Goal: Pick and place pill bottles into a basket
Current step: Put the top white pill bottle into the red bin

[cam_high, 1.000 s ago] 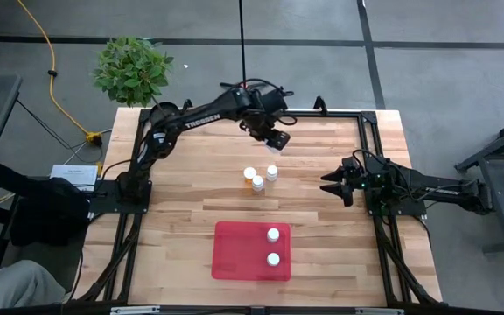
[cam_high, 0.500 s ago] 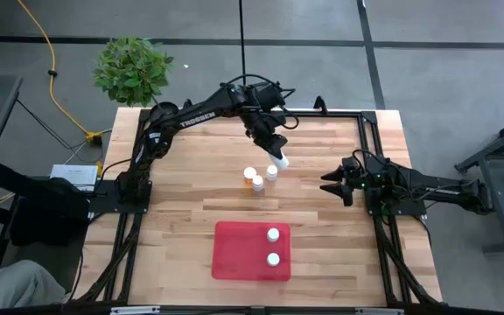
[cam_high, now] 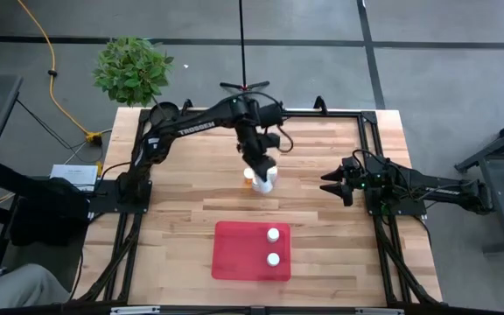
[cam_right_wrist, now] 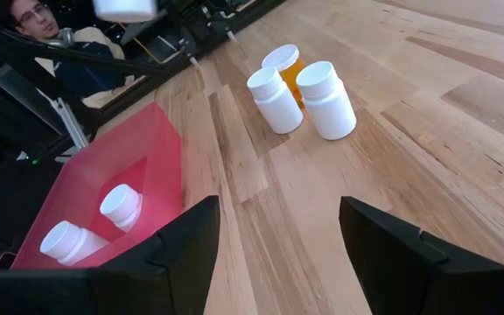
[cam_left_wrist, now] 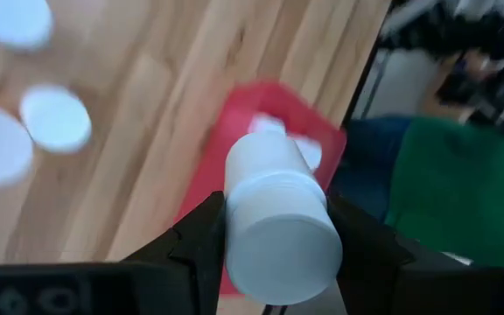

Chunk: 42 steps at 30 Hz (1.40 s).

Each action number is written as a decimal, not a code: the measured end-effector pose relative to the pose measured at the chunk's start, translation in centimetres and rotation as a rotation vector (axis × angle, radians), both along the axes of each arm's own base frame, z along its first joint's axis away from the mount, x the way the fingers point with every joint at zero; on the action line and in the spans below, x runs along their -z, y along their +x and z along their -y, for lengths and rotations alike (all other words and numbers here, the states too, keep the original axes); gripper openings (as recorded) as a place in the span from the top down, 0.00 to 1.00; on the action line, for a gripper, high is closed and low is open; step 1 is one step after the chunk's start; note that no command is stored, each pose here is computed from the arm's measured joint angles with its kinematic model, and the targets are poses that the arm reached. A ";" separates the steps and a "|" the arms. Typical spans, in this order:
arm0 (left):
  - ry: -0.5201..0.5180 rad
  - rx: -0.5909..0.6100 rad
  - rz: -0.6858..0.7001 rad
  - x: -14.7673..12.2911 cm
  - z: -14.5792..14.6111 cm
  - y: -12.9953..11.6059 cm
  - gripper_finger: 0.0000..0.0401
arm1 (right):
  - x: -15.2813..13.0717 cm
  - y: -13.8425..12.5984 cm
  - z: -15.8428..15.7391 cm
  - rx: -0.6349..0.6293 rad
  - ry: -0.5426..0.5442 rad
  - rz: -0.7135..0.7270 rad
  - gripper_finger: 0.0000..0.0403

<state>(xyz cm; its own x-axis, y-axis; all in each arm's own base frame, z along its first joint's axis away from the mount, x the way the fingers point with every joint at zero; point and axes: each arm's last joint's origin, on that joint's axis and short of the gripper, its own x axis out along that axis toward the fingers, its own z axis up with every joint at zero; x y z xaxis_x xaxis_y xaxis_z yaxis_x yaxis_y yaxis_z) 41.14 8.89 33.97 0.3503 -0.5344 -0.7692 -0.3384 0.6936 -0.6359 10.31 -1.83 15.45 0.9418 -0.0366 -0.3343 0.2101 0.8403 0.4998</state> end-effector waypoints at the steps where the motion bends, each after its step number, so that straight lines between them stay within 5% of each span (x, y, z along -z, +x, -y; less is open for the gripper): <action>1: 0.007 0.014 -0.015 -0.3 0.5 -0.4 0.50 | 0.0 0.0 0.0 0.000 0.000 0.000 0.44; 12: 0.153 0.061 0.009 -4.7 6.4 -3.2 0.50 | 0.0 0.0 0.0 0.006 -0.002 -0.001 0.44; 25: 0.386 0.200 0.012 -5.1 17.5 -4.6 0.50 | 0.0 0.0 0.0 0.014 0.020 0.000 0.44; 32: 0.573 0.225 -0.013 -3.1 22.3 -5.5 0.50 | 0.0 0.0 0.0 0.014 0.020 0.000 0.44; 42: 0.571 0.256 -0.017 1.8 25.0 -4.4 0.49 | 0.0 0.0 0.0 0.014 0.020 0.000 0.44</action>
<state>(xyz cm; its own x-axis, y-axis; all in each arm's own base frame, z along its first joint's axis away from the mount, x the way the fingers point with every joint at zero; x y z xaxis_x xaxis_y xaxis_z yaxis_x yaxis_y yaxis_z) 36.73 -16.14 32.13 0.2508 -0.1032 -0.9625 -0.1233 0.9828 -0.1375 10.31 -1.85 15.44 0.9411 -0.0429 -0.3353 0.2217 0.8270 0.5166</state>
